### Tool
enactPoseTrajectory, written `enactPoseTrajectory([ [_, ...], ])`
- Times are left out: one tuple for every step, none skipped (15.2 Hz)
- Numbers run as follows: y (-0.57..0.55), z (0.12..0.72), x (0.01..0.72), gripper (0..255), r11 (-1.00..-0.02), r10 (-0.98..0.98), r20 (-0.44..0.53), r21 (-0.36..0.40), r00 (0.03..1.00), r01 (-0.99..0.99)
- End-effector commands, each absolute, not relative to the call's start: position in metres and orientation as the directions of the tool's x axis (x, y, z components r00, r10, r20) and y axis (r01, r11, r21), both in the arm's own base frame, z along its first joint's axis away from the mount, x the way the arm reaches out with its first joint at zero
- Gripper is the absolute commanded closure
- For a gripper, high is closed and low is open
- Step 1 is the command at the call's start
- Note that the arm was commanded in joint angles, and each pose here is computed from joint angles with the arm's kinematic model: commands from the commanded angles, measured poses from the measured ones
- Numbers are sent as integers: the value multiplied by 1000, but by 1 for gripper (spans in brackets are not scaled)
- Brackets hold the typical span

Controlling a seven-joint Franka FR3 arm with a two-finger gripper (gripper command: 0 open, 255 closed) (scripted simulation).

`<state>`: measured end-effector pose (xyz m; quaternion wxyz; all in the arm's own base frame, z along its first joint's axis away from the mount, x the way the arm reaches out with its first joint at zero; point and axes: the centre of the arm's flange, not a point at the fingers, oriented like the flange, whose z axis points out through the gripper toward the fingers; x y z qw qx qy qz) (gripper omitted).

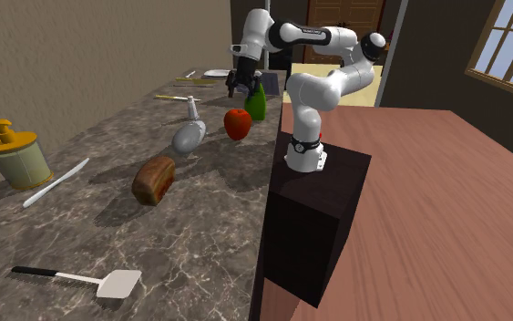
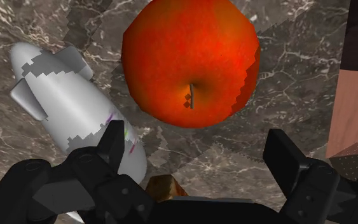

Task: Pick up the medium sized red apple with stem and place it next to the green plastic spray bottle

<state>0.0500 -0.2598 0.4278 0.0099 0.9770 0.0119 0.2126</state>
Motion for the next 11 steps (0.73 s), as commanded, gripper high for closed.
enactPoseTrajectory([
  [-260,417,53,0,-1000,28,416,25,909,20],
  [-260,412,56,0,-1000,28,416,25,909,20],
  [-260,407,58,0,-1000,28,416,25,909,20],
  [-260,405,59,0,-1000,28,416,25,909,20],
  [-260,405,59,0,-1000,28,416,25,909,20],
  [-260,405,59,0,-1000,28,416,25,909,20],
  [-260,405,59,0,-1000,28,416,25,909,20],
  [-260,405,59,0,-1000,28,416,25,909,20],
  [-260,405,59,0,-1000,28,416,25,909,20],
  [-260,405,59,0,-1000,28,416,25,909,20],
  [-260,405,59,0,-1000,28,416,25,909,20],
])
